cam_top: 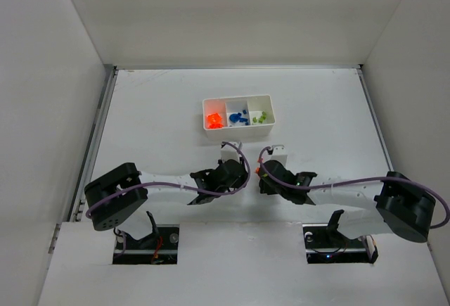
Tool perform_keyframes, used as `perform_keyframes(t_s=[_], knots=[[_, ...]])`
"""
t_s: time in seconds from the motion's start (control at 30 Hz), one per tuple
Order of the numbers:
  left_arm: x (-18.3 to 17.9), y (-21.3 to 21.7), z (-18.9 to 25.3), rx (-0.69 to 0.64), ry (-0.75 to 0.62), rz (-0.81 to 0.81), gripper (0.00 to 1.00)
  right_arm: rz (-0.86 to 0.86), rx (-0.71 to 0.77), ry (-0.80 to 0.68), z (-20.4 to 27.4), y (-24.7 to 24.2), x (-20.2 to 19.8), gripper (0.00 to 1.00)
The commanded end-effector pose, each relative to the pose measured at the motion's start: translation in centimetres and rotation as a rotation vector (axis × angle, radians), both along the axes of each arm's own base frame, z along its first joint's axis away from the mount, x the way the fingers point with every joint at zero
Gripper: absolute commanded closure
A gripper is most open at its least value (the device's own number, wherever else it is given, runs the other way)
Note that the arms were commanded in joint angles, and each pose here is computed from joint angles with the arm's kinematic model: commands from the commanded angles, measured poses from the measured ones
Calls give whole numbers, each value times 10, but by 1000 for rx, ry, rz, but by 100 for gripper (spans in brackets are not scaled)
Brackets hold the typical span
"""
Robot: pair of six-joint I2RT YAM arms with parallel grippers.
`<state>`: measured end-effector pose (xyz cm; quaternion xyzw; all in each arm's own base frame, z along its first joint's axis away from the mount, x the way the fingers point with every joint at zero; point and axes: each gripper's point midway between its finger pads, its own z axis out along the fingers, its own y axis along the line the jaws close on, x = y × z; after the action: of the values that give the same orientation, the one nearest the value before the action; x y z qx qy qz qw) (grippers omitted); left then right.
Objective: Sort the legos into containers by color
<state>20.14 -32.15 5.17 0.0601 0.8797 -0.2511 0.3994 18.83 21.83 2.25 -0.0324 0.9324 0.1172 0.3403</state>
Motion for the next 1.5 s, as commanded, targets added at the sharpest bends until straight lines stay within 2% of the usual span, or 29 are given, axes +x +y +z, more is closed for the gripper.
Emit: perform_keyframes(t_s=[0.0, 0.07, 0.2, 0.33, 0.57, 0.7, 1.0, 1.1, 1.23, 1.47], knots=[[3, 0, 12, -57, -18, 16, 74, 24, 4, -14, 5, 13, 7, 60], [5, 2, 13, -65, -19, 24, 73, 19, -5, -9, 2, 13, 7, 64], [2, -1, 16, -68, -27, 11, 71, 9, -17, -16, 1, 12, 9, 78], [-3, -9, 14, -76, -21, -10, 67, -21, 14, -51, 16, 6, 8, 85], [-12, -36, 15, -66, -80, -92, 64, -163, 129, -179, 61, -29, 22, 86], [-8, -46, 1, -11, -94, -116, 64, -205, 200, -224, 78, -38, 31, 86], [5, -64, -17, 52, -106, -124, 64, -203, 220, -226, 78, -38, 37, 85], [10, -67, -18, 63, -107, -126, 67, -194, 217, -218, 75, -36, 38, 85], [15, -69, -22, 85, -112, -128, 80, -189, 224, -219, 74, -33, 39, 85], [16, -65, -28, 114, -118, -125, 93, -185, 231, -228, 76, -32, 41, 85]])
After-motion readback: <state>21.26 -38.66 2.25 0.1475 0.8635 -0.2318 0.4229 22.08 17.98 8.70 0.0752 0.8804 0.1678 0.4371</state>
